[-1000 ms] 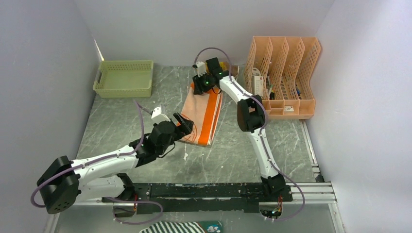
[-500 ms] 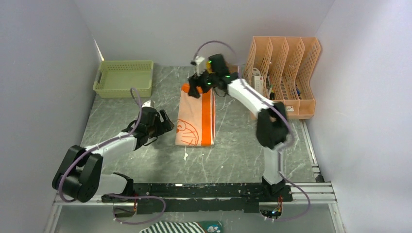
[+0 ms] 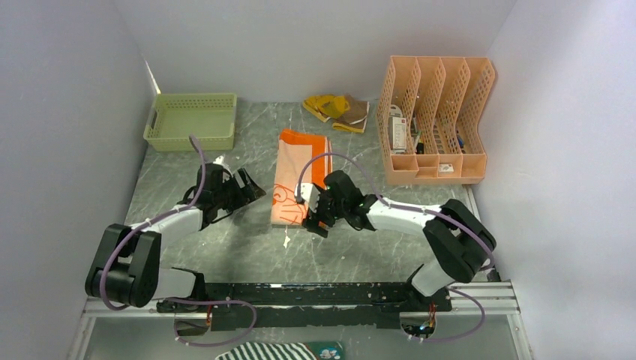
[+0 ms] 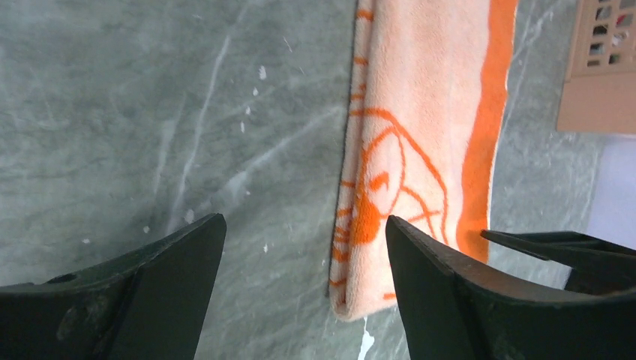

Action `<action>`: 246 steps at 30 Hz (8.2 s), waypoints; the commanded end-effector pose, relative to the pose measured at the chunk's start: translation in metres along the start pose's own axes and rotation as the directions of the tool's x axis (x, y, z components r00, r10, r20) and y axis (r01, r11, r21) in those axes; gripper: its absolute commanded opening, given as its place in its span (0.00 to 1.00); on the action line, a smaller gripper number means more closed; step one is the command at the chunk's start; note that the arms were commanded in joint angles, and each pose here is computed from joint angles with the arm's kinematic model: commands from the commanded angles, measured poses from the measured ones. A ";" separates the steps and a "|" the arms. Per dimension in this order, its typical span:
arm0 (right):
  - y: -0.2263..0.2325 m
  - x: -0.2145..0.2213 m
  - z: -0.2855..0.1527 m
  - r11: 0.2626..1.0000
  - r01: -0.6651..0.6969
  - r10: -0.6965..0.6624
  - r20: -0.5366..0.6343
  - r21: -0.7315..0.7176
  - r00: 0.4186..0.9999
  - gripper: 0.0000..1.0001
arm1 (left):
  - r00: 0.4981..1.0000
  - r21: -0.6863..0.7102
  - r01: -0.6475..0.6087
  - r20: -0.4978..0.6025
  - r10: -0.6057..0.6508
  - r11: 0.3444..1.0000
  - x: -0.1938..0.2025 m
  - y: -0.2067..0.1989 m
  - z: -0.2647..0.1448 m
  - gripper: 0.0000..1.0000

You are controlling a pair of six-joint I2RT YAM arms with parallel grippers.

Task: Roll the towels
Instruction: Roll the towel at the center of the board.

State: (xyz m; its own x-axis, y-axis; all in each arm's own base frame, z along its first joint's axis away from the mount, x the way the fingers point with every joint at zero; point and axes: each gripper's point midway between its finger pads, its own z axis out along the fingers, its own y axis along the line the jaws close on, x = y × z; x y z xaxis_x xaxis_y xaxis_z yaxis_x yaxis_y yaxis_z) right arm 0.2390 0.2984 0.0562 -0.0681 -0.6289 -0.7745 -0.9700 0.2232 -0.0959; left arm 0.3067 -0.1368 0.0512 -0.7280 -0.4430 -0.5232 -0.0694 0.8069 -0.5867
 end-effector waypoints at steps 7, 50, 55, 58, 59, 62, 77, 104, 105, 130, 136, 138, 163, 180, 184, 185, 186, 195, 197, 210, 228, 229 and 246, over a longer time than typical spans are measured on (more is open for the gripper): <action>-0.009 -0.024 0.040 0.945 0.309 -0.315 0.044 0.108 0.948 0.79 | 0.999 0.139 -0.036 -0.002 0.037 0.990 0.011 -0.016 -0.012 0.89; 0.037 -0.057 0.035 0.720 -0.558 0.547 -0.157 -0.411 0.822 0.00 | 0.994 0.343 -0.106 0.010 0.109 0.933 0.003 -0.071 -0.073 0.88; 0.014 -0.059 0.045 0.669 -0.616 0.597 -0.194 -0.415 0.779 0.00 | 0.994 0.416 -0.106 0.032 0.102 0.903 0.009 -0.080 -0.083 0.80; 0.005 -0.038 0.064 0.626 -0.689 0.628 -0.288 -0.366 0.723 0.00 | 0.996 0.499 -0.084 0.020 0.086 0.863 0.017 -0.089 -0.085 0.68; 0.005 -0.032 0.069 0.608 -0.709 0.634 -0.319 -0.358 0.704 0.00 | 0.997 0.524 -0.075 0.013 0.080 0.848 0.019 -0.091 -0.084 0.66; 0.008 -0.014 0.080 0.575 -0.743 0.637 -0.382 -0.343 0.670 0.00 | 0.997 0.562 -0.047 -0.022 0.071 0.826 0.026 -0.093 -0.078 0.57; -0.006 0.007 0.088 0.571 -0.770 0.675 -0.372 -0.285 0.638 0.00 | 0.996 0.591 -0.006 -0.072 0.060 0.806 0.024 -0.089 -0.032 0.59; -0.020 -0.112 -0.008 0.988 -0.002 -0.026 0.178 0.152 0.984 0.50 | 0.992 0.295 0.016 -0.124 0.021 0.955 0.051 -0.032 0.028 0.43; -0.011 -0.109 -0.006 0.990 0.036 -0.059 0.174 0.137 0.983 0.50 | 0.992 0.289 0.016 -0.127 0.022 0.957 0.053 -0.031 0.029 0.43; 0.011 -0.013 0.066 0.957 0.270 -0.250 -0.171 0.104 0.953 0.48 | 0.982 0.160 -0.026 -0.182 0.055 0.987 0.059 -0.008 0.039 0.40; -0.004 0.007 0.063 0.947 0.267 -0.224 -0.232 0.178 0.947 0.47 | 0.979 0.157 -0.038 -0.193 0.068 0.987 0.060 -0.006 0.040 0.41; -0.010 0.011 0.060 0.947 0.258 -0.210 -0.239 0.190 0.948 0.47 | 0.979 0.154 -0.039 -0.194 0.069 0.987 0.061 -0.005 0.040 0.41; 0.048 -0.038 0.058 0.884 -0.401 0.381 -0.129 -0.241 0.916 0.00 | 0.997 0.276 -0.050 0.075 0.030 0.960 -0.029 -0.052 -0.051 0.58; 0.041 -0.054 0.065 0.461 -0.750 0.678 -0.357 -0.474 0.642 0.00 | 0.999 0.463 -0.005 -0.044 0.028 0.887 0.015 -0.077 -0.093 0.59; 0.028 -0.042 0.074 0.418 -0.772 0.703 -0.368 -0.478 0.608 0.00 | 0.996 0.476 0.035 -0.084 0.006 0.879 0.027 -0.070 -0.081 0.59; 0.025 -0.040 0.075 0.408 -0.778 0.711 -0.369 -0.477 0.599 0.00 | 0.995 0.488 0.048 -0.095 -0.002 0.872 0.030 -0.069 -0.078 0.59; 0.022 -0.036 0.077 0.404 -0.785 0.716 -0.373 -0.469 0.591 0.00 | 0.995 0.499 0.060 -0.104 -0.009 0.865 0.032 -0.069 -0.075 0.59; 0.006 -0.027 0.089 0.462 -0.782 0.704 -0.363 -0.419 0.611 0.00 | 0.990 0.484 0.099 -0.137 -0.036 0.869 0.037 -0.053 -0.038 0.58; -0.001 -0.034 0.084 0.518 -0.756 0.693 -0.321 -0.402 0.645 0.16 | 0.991 0.467 0.099 -0.130 -0.043 0.879 0.036 -0.048 -0.030 0.58; -0.088 -0.127 -0.042 0.883 -0.463 0.370 0.488 0.081 0.790 1.00 | 0.989 0.347 0.088 -0.139 -0.041 0.934 0.043 -0.019 -0.007 0.57; 0.017 -0.094 0.013 0.925 0.103 -0.164 0.139 0.365 0.977 1.00 | 0.986 0.272 0.067 -0.163 -0.023 0.960 0.042 -0.007 0.005 0.56; 0.022 -0.093 0.016 0.927 0.131 -0.186 0.125 0.353 0.975 1.00 | 0.986 0.262 0.067 -0.168 -0.023 0.963 0.042 -0.005 0.006 0.56; 0.003 -0.046 0.059 0.807 0.416 -0.369 -0.191 0.419 0.909 0.99 | 0.980 0.248 0.051 -0.197 -0.001 0.967 0.032 -0.011 0.018 0.56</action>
State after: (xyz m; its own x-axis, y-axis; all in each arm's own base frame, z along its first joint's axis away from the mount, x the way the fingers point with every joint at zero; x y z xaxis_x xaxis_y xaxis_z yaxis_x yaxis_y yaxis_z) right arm 0.2369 0.3759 0.0539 0.2426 -0.7596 -0.6035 -0.7775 0.2197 -0.5892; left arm 0.2848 -0.1797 0.0464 -0.8669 -0.3552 -0.3497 0.0936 0.5730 -0.8142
